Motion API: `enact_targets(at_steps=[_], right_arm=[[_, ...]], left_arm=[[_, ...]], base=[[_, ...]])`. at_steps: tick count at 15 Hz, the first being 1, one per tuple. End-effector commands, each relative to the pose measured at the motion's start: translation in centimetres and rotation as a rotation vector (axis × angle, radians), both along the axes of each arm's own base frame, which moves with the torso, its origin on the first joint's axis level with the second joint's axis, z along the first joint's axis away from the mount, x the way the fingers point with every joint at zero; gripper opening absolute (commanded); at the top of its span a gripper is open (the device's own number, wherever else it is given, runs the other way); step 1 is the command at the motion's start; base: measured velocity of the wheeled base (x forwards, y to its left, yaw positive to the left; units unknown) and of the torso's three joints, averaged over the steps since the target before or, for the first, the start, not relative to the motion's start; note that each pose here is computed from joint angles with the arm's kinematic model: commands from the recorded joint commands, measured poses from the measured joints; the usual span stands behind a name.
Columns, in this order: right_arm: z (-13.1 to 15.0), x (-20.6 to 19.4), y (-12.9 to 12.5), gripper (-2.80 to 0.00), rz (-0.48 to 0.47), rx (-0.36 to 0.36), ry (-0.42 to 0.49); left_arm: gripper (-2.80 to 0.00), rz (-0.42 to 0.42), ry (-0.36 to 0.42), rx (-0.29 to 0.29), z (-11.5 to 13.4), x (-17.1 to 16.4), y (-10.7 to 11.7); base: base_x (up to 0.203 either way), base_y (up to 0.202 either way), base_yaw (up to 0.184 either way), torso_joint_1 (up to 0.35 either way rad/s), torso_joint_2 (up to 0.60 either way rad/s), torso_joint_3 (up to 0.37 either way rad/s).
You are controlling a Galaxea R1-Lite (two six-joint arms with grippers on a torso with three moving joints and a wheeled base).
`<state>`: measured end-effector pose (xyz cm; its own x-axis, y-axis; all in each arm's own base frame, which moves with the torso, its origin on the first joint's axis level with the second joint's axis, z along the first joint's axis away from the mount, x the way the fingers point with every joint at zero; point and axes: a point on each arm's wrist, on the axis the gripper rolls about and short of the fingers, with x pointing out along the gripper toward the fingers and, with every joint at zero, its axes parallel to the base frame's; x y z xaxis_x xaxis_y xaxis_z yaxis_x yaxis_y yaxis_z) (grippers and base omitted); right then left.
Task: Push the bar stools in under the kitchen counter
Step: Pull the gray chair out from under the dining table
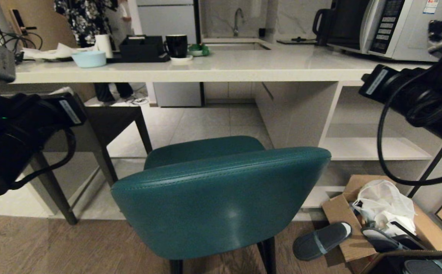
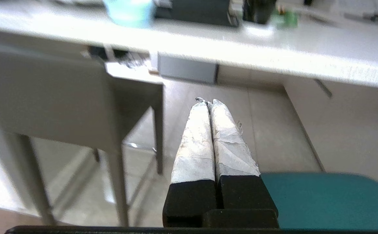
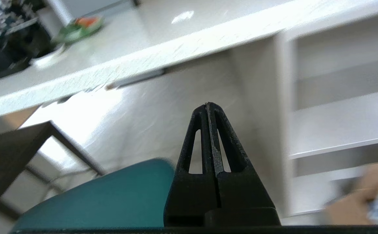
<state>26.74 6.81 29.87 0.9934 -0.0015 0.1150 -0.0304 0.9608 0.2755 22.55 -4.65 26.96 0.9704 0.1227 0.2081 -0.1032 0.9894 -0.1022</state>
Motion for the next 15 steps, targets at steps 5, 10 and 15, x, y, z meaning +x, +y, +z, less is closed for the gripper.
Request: enact_targets(at_steps=[5, 10, 15], right_arm=[[3.1, -10.2, -4.1, -2.80, -0.100, -0.122, -0.114], [3.7, -17.2, -5.9, -2.80, -0.157, -0.202, -0.094], [3.1, -22.8, -7.2, -2.80, -0.275, -0.247, -0.100]], left_arm=[[-2.80, 0.163, -0.172, 0.055, 4.7, -9.2, 4.0], [-2.80, 0.221, -0.183, 0.098, 4.1, -14.7, 4.9], [-2.80, 0.265, -0.092, 0.118, 1.7, -19.1, 5.4]], base=[[0.000, 0.000, 0.000, 0.000, 0.00, 0.000], [0.000, 0.000, 0.000, 0.000, 0.00, 0.000], [0.000, 0.000, 0.000, 0.000, 0.00, 0.000]])
